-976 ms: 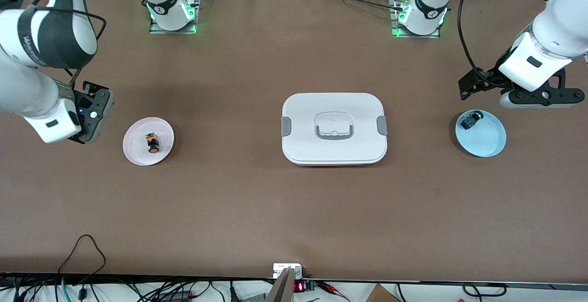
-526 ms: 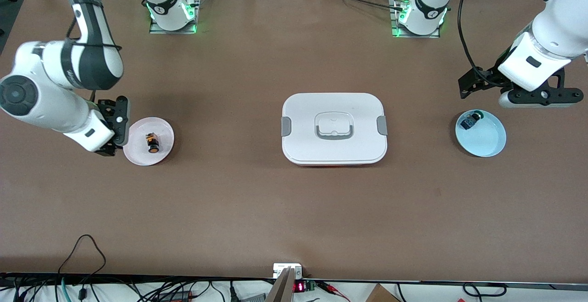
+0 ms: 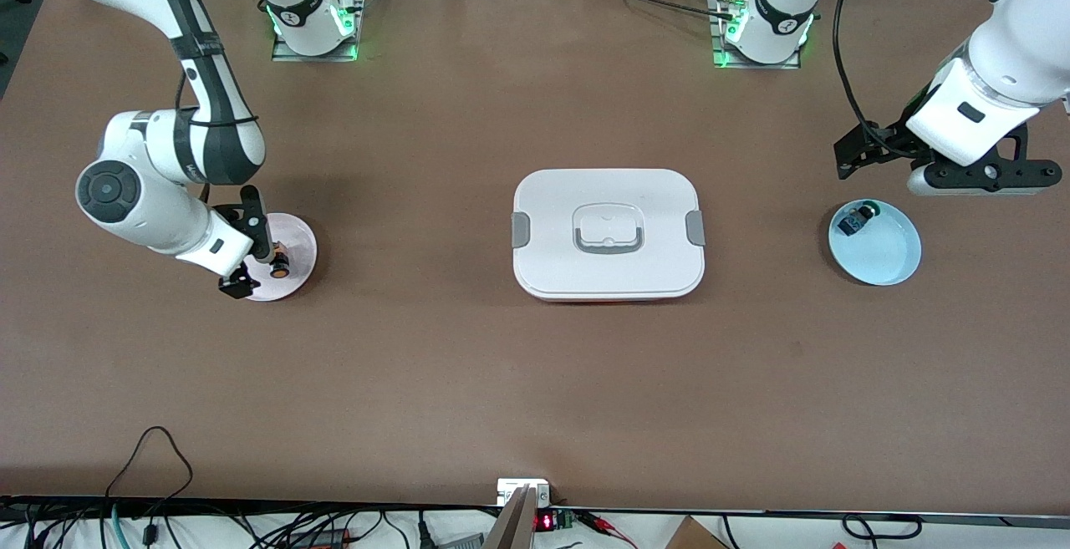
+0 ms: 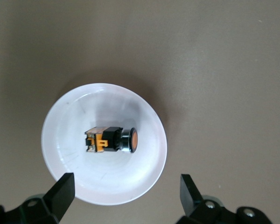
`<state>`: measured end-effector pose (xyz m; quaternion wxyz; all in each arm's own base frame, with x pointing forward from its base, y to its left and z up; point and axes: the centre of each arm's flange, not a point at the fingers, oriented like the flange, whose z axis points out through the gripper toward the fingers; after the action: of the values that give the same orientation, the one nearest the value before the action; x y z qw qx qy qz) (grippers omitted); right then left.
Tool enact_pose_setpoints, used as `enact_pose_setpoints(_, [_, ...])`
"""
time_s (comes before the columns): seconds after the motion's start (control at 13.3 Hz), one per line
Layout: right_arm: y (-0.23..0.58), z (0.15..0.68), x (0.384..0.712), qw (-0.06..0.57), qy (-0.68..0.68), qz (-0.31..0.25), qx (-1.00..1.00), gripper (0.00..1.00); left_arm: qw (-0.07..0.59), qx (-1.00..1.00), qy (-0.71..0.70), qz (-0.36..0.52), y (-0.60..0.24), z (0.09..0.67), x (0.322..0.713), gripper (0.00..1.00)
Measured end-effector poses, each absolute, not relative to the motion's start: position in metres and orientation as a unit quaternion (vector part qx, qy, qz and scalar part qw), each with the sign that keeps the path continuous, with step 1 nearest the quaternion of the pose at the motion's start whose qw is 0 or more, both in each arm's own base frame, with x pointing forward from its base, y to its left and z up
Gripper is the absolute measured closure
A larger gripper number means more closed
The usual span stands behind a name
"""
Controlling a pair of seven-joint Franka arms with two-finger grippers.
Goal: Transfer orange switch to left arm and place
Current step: 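Lower the right gripper over the orange switch on the white plate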
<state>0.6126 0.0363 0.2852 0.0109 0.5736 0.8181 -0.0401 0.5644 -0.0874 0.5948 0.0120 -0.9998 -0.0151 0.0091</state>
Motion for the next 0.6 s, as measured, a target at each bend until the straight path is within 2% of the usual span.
enact_pose_setpoints(0.6, [0.033,0.209,0.583,0.015,0.834,-0.036,0.551,0.0,0.012,-1.0,-0.015,0.009,-0.087,0.595,0.564,0.0])
